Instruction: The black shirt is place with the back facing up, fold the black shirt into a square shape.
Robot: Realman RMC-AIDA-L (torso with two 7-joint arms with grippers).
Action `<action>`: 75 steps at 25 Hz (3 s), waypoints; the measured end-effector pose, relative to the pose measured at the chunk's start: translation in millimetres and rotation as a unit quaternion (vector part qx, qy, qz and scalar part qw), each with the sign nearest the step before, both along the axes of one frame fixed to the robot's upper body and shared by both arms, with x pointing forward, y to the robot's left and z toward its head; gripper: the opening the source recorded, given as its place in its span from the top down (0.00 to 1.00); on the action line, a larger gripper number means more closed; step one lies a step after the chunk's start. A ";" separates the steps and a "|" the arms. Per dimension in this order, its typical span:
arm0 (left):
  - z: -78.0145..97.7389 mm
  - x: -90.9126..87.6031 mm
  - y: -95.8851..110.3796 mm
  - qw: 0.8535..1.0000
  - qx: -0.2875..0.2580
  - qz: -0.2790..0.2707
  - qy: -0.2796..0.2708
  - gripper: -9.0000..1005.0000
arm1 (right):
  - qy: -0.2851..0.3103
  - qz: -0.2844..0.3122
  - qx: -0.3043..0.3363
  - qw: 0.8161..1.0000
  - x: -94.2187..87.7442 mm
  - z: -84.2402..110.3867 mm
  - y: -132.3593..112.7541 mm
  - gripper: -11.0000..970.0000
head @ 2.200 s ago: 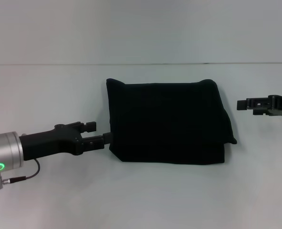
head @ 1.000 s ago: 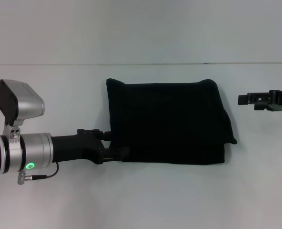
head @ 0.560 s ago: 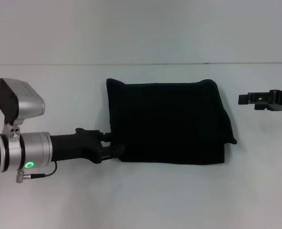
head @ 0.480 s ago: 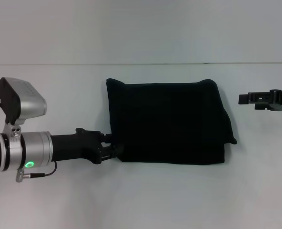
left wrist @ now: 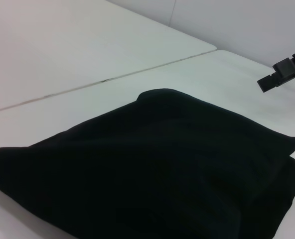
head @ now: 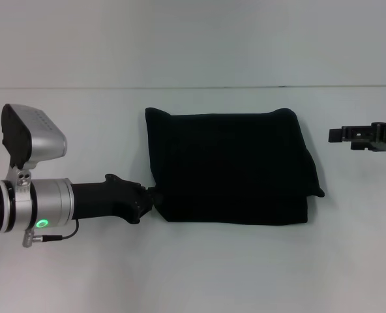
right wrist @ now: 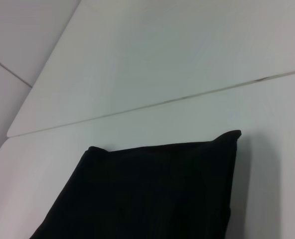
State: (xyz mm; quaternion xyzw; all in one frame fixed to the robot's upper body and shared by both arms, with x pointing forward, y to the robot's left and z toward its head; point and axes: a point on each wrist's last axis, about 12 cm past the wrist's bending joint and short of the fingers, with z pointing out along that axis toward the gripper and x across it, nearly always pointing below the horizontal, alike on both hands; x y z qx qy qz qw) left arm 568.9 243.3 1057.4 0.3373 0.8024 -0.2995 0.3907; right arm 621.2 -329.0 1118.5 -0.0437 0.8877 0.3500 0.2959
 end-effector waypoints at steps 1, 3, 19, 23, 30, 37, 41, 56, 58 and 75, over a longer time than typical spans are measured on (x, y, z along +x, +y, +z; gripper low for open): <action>0.1 0.1 0.2 1.000 0.000 0.000 0.000 0.90 | 0.000 0.000 0.000 1.000 0.0 0.1 -0.2 0.14; 0.3 -0.1 0.3 1.000 0.000 -0.001 0.000 0.94 | 0.000 -0.001 0.000 1.000 0.1 0.4 -0.5 0.14; 2.5 -7.3 5.8 1.000 0.000 -0.025 -0.008 0.96 | 0.001 0.000 -0.001 1.000 -1.6 -1.6 -2.1 0.14; 2.4 -5.3 7.8 1.000 0.006 -0.017 -0.011 0.96 | 0.001 0.000 -0.001 1.000 -1.6 -1.6 -2.2 0.15; 5.0 1.2 10.5 1.000 0.018 -0.003 -0.020 0.96 | 0.000 0.000 -0.002 1.000 -1.5 -1.4 -2.3 0.15; 5.4 0.9 5.9 1.000 0.017 -0.015 -0.018 0.96 | 0.003 -0.002 -0.005 1.000 -1.7 -2.3 -3.0 0.15; 6.7 -0.6 4.7 1.000 0.007 -0.019 -0.010 0.96 | 0.005 -0.003 -0.007 1.000 -1.8 -3.4 -3.2 0.15; 22.1 -5.0 32.9 1.000 0.008 0.017 -0.024 0.55 | 0.015 -0.001 -0.004 1.000 -5.8 -8.3 -2.6 0.15; 26.0 -4.7 37.2 0.999 -0.001 0.026 -0.030 0.47 | 0.016 -0.003 -0.003 1.000 -7.5 -9.3 -4.6 0.15; 53.7 3.6 22.2 0.989 -0.125 0.022 -0.076 0.35 | 0.008 -0.004 -0.008 1.000 -10.9 -10.1 -11.6 0.15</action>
